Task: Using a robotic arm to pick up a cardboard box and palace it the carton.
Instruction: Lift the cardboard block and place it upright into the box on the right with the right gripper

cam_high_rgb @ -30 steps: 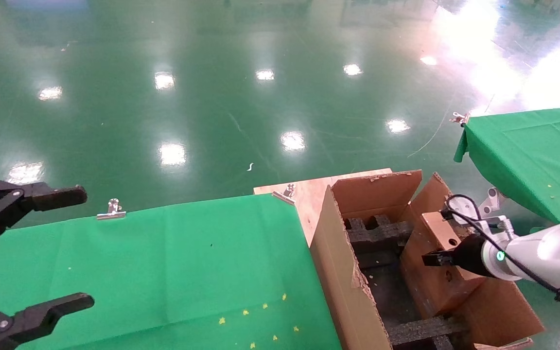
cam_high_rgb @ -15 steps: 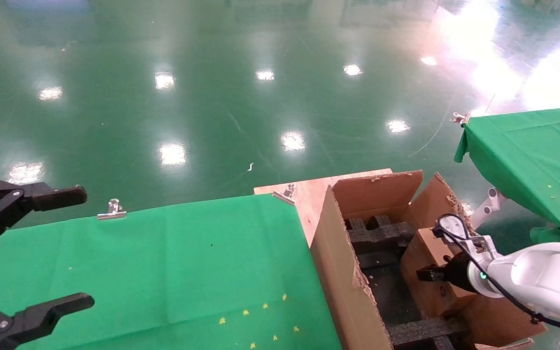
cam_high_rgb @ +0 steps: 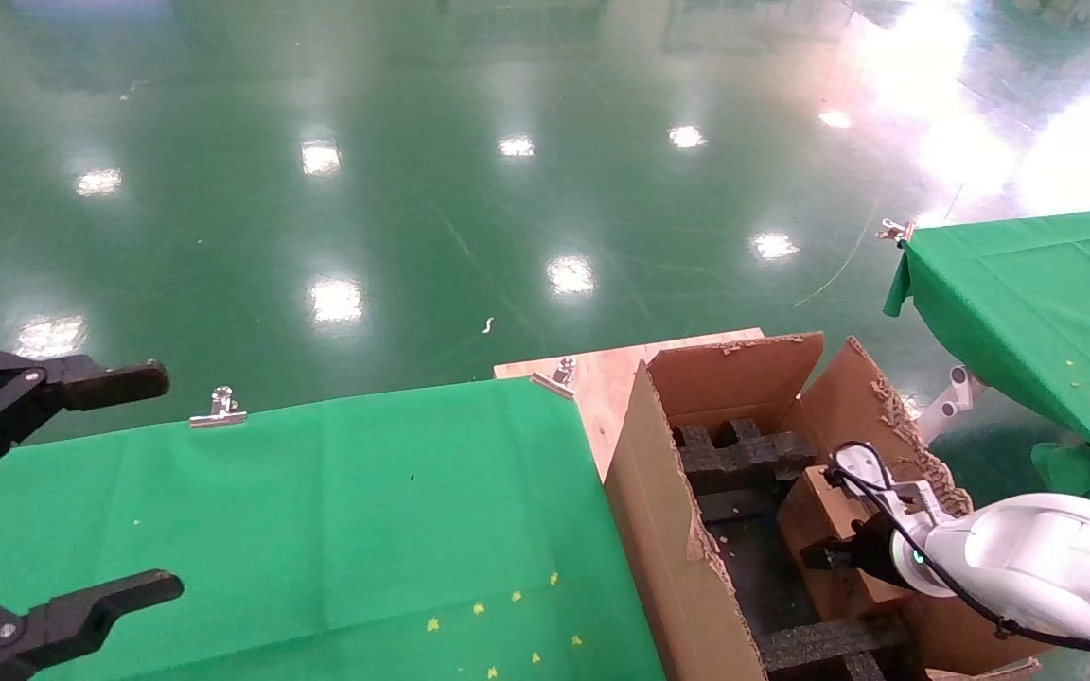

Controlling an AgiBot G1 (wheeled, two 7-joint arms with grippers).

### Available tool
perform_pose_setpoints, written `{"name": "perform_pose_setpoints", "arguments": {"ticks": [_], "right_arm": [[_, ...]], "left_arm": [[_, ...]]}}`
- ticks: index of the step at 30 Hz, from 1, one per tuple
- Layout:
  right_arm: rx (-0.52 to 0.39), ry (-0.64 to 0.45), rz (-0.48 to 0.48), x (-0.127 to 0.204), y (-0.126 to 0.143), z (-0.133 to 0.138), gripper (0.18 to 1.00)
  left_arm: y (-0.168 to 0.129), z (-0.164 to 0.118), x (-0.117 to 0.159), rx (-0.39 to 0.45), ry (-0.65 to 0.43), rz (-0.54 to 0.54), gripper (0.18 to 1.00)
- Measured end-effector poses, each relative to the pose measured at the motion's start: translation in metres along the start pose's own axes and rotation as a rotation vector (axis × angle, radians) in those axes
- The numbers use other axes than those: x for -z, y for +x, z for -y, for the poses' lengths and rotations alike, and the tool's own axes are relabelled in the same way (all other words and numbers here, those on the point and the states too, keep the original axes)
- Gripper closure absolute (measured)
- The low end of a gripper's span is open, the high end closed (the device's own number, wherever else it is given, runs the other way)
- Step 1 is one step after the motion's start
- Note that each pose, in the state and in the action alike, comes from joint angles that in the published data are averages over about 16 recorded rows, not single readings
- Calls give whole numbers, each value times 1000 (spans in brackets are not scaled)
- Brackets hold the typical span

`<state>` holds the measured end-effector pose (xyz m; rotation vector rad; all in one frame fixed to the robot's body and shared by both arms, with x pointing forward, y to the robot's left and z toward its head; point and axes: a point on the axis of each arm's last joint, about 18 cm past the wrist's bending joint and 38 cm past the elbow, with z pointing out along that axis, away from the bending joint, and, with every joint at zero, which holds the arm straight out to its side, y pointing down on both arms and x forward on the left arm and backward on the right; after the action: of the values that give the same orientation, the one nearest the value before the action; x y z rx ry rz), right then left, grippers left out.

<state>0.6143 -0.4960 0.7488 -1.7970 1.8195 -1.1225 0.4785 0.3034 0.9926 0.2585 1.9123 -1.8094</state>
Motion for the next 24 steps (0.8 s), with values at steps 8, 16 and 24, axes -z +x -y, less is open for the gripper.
{"name": "perform_pose_setpoints", "arguments": {"ticks": [8,16,24], "right_arm": [[4,-5,3,-3,-1,-2,885],[2,2,1,0,1,1,830],[1,15,-7,5,6,7,718]], "left_arm": [[0,0,0,0,0,0,183],[0,0,0,0,0,0,183],[0,0,0,0,0,0,183]]}}
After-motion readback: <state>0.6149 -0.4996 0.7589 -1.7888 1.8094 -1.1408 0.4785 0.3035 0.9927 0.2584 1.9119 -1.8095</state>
